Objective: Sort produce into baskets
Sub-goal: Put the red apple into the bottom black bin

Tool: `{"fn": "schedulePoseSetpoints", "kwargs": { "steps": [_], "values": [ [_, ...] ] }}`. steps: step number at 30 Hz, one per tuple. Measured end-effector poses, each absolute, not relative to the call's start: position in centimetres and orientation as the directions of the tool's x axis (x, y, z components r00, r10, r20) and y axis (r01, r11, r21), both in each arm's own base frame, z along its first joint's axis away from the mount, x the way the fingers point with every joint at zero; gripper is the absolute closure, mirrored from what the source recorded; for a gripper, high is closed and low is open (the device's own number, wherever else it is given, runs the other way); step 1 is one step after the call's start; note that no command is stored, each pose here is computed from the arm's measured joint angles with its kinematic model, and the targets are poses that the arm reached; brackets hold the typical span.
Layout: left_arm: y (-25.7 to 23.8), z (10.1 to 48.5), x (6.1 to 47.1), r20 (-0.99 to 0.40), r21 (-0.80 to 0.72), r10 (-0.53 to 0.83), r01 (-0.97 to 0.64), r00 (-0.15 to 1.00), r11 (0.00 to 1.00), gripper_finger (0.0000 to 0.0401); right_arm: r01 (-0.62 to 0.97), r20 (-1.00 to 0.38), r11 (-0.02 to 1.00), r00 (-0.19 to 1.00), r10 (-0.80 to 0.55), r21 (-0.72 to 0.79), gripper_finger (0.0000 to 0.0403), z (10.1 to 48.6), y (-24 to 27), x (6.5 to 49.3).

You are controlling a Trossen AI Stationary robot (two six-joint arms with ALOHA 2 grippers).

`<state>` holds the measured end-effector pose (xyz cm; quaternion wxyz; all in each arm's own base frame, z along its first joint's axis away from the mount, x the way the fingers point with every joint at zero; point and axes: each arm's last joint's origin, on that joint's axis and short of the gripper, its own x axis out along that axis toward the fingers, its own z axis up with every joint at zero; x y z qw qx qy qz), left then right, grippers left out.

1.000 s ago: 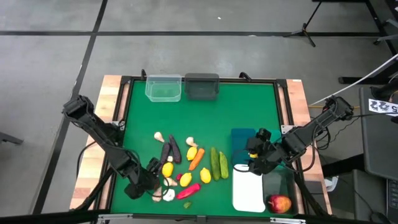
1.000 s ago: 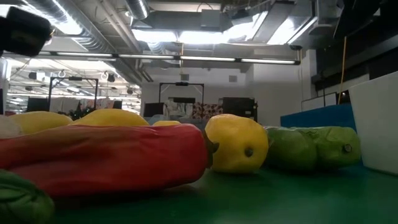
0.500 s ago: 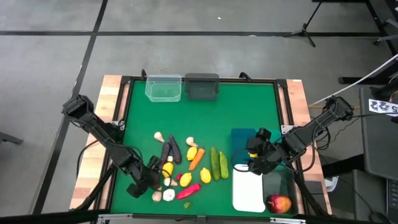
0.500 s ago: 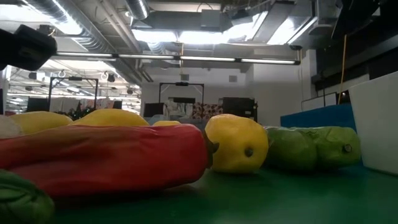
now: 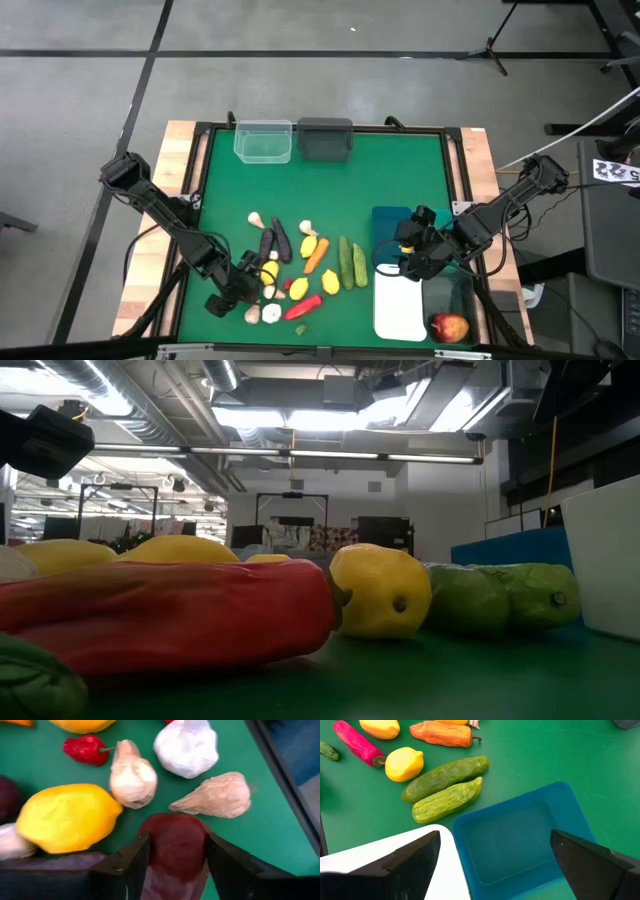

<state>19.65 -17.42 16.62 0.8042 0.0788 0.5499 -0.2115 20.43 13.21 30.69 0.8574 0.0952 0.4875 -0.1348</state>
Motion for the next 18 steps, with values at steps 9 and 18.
{"fn": "schedulePoseSetpoints", "kwargs": {
  "steps": [9, 18],
  "values": [
    [-16.3, 16.8, 20.1, -0.922, -0.178, -0.269, 0.313, 0.279, 0.933, 0.0149, 0.323, -0.861, 0.945, 0.492, -0.127, 0.045, 0.0029, 30.7, 13.3, 20.5],
    [-15.6, 16.6, 20.4, -0.925, -0.241, -0.303, 0.262, 0.229, 0.934, 0.0082, 0.315, -0.868, 0.948, 0.483, -0.112, 0.053, 0.0029, 30.7, 13.3, 20.5]
  ]
}}
